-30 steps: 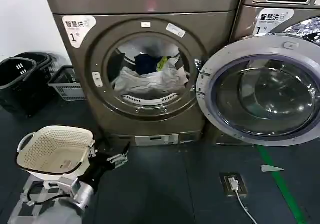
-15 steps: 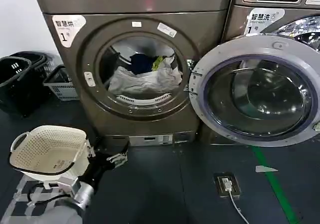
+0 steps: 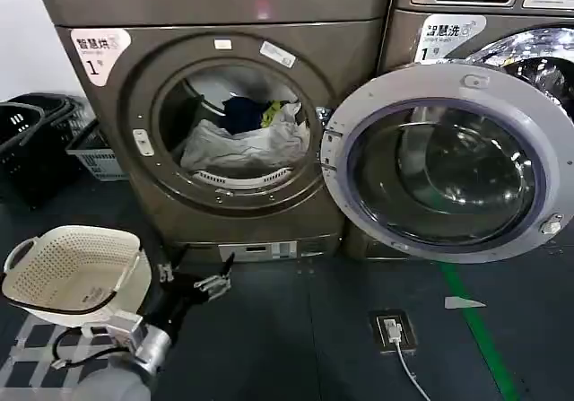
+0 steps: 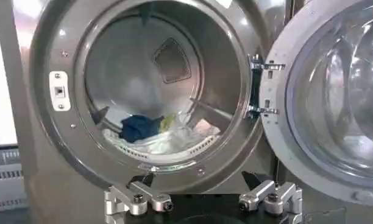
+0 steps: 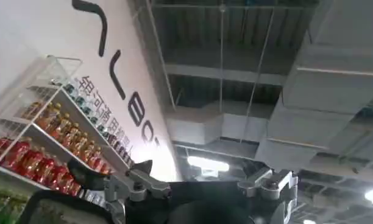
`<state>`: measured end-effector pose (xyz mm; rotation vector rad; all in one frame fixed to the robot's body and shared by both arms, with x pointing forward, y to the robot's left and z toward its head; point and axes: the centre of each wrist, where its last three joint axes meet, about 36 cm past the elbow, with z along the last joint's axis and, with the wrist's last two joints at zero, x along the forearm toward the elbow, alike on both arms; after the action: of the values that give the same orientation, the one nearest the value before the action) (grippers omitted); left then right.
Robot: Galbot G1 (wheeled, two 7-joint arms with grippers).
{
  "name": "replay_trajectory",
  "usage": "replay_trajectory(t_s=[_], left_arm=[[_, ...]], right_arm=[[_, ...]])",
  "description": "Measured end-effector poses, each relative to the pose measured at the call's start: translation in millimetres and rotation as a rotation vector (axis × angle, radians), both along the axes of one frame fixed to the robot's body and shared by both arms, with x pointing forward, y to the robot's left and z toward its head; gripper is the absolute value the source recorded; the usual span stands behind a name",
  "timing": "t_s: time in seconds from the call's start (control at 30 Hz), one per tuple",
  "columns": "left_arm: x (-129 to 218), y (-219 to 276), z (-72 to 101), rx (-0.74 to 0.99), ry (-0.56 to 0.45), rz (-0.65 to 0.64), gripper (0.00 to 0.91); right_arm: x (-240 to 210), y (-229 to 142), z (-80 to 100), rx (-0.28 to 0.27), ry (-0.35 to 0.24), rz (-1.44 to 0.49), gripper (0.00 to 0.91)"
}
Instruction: Grasp the clothes from the dryer.
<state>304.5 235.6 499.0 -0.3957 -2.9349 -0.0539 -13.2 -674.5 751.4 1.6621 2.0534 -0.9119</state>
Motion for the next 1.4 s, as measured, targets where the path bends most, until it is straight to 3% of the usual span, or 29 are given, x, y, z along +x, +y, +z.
replay_trajectory(t_s=[1.4], left_arm=[[-9.1,-4.0,9.8,0.060,-0.006,0.013,0.907]], right_arm=[[-0.7,-0.8,1.6,-0.026,-0.003,0.000,0.907]])
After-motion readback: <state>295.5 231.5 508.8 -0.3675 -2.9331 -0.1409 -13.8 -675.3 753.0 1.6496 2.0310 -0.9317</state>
